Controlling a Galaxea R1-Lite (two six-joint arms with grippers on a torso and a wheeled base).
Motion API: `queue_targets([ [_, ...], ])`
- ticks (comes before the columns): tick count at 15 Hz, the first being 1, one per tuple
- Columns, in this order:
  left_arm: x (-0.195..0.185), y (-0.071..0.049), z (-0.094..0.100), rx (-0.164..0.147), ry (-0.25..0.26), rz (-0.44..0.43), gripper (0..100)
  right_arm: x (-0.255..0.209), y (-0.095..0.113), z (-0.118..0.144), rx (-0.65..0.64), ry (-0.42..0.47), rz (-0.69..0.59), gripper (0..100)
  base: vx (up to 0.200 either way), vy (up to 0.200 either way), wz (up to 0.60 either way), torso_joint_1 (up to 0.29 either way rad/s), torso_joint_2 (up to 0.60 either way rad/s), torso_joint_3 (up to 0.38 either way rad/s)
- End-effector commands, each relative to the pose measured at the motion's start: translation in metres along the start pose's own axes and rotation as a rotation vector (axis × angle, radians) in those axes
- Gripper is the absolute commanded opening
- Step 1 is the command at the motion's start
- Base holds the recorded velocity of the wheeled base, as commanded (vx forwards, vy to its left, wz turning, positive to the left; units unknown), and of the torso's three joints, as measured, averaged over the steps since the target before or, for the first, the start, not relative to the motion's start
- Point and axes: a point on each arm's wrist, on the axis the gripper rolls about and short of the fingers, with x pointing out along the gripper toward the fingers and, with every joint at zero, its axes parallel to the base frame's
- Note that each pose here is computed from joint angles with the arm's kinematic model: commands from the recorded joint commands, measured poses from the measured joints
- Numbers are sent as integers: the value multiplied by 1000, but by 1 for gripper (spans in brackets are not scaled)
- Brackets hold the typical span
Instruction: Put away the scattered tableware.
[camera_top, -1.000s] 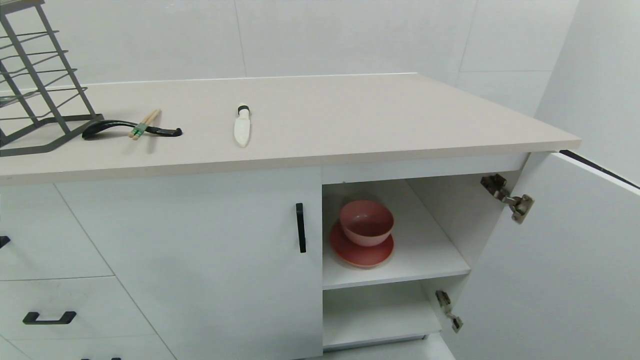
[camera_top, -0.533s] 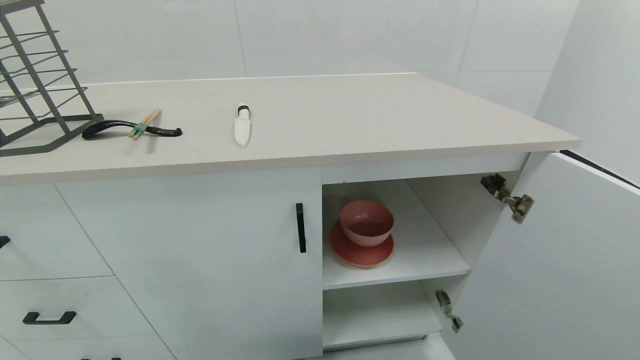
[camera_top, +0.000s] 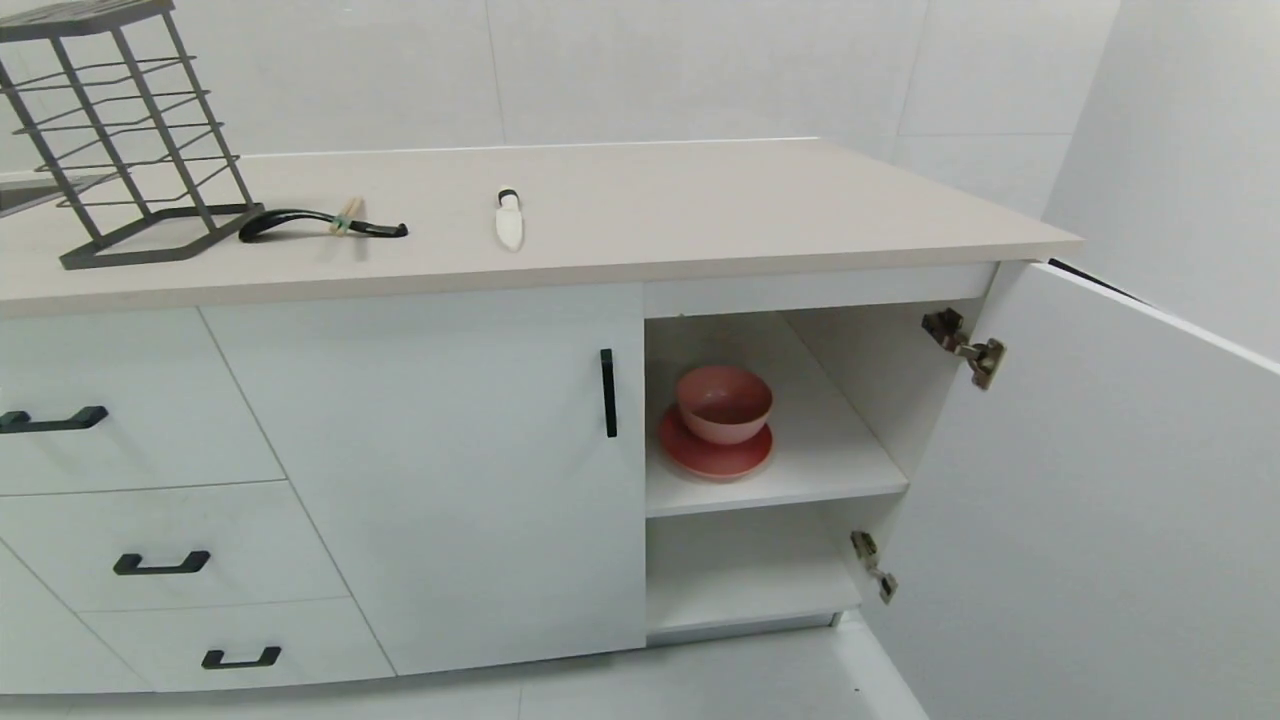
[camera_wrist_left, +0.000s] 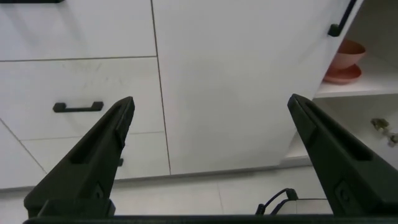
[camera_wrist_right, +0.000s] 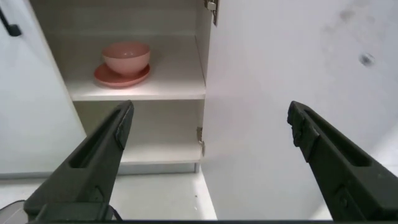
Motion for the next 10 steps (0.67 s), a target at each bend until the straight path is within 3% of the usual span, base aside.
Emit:
queue_targets([
  [1, 0, 0, 0, 0, 0, 0, 100, 0, 0, 0, 5, 1, 0, 100, -200, 0, 0, 2, -2, 2],
  [2, 0, 0, 0, -1, 0, 0, 100, 0, 0, 0, 6, 1, 0, 100, -200, 0, 0, 7, 2, 2],
  [3, 0, 0, 0, -3, 0, 0, 100, 0, 0, 0, 6, 1, -2, 0, -200, 0, 0, 2, 7, -2],
  [5, 0, 0, 0, -5, 0, 0, 100, 0, 0, 0, 8, 1, -2, 0, -200, 0, 0, 5, 0, 2],
  [8, 0, 0, 0, -5, 0, 0, 100, 0, 0, 0, 9, 1, -2, 0, -200, -200, 0, 6, 1, 1],
  [10, 0, 0, 0, -6, 0, 0, 100, 0, 0, 0, 11, 1, -2, 0, 0, -200, 0, -2, 0, 5],
])
